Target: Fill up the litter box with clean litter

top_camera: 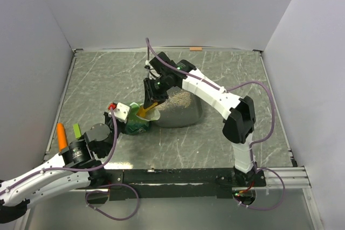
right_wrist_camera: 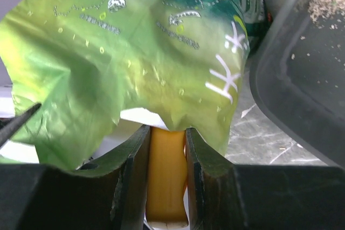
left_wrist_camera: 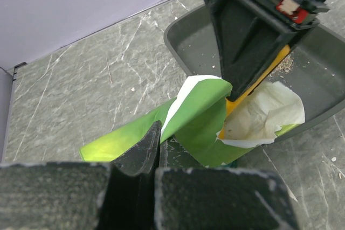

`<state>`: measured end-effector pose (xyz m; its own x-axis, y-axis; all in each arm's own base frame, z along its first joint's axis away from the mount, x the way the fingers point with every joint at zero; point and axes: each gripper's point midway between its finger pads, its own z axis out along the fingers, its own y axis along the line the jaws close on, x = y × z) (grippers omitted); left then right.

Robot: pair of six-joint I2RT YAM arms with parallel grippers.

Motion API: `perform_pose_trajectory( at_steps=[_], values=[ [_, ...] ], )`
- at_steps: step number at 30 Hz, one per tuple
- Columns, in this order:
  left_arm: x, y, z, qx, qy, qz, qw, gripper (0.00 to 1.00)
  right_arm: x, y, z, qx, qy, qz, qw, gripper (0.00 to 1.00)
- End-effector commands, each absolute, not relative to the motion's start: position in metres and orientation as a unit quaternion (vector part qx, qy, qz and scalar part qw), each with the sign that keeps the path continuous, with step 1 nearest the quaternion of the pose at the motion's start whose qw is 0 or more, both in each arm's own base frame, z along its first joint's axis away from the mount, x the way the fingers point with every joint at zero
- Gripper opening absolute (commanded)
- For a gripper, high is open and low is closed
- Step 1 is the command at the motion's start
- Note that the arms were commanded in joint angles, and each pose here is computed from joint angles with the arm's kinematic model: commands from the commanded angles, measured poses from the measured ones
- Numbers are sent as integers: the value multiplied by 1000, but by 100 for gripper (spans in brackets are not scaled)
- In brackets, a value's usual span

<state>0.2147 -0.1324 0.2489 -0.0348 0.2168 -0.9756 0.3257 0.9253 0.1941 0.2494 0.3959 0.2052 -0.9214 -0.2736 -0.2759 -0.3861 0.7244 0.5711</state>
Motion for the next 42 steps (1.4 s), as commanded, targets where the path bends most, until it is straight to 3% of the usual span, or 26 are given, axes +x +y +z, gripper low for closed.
perform_pose_trajectory(
  at_steps=[1, 10, 24, 42],
  values=[
    [213, -134, 280, 150, 701, -82, 693, 1, 248, 400, 189, -176, 935, 304, 58, 0],
    [214, -131, 279, 147, 701, -75, 693, 1, 249, 410, 157, -158, 929, 333, 40, 0],
    [217, -132, 269, 156, 708, -58, 686, 1, 234, 414, 140, -121, 855, 501, 54, 0],
    [222, -128, 259, 150, 713, -29, 684, 1, 204, 401, 187, -159, 704, 686, 87, 0]
  ],
)
